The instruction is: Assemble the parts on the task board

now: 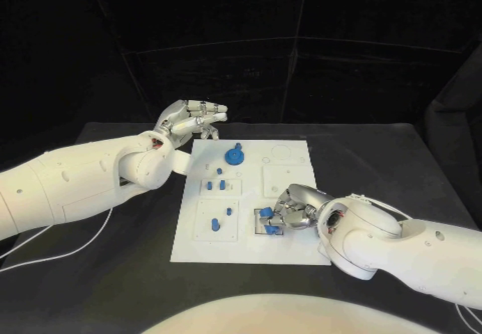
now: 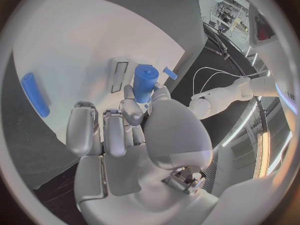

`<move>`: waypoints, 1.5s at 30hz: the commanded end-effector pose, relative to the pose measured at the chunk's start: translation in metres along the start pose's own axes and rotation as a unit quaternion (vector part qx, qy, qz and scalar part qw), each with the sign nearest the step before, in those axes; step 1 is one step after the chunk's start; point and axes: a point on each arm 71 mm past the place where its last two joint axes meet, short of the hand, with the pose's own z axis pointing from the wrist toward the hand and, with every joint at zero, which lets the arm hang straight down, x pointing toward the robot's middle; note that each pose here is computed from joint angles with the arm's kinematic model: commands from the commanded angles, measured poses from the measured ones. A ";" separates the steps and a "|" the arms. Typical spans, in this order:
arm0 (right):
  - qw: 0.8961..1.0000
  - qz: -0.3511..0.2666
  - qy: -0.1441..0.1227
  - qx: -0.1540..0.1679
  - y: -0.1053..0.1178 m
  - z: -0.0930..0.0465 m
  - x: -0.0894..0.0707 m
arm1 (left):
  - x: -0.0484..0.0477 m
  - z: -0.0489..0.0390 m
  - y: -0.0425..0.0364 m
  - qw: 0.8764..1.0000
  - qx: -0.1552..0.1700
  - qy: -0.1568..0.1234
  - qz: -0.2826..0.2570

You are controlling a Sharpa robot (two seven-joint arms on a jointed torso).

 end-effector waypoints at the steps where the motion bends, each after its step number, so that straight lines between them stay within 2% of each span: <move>1: 1.000 0.011 0.008 0.012 0.000 0.003 0.001 | 0.0018 0.0007 -0.0012 1.000 0.002 0.006 -0.004; 13: 1.000 0.007 0.011 0.003 0.009 0.008 0.005 | 0.0025 0.0009 -0.0012 1.000 0.001 0.008 -0.005; 26: 1.000 -0.010 -0.013 0.006 0.005 0.010 0.000 | 0.0025 0.0009 -0.0011 1.000 0.001 0.008 -0.005; 33: 1.000 -0.024 -0.016 0.003 0.004 0.009 -0.001 | 0.0020 0.0006 -0.0010 1.000 0.000 0.008 -0.005; 45: 0.999 -0.046 -0.013 -0.022 0.006 0.003 -0.001 | 0.0015 0.0003 -0.0011 1.000 0.000 0.008 -0.005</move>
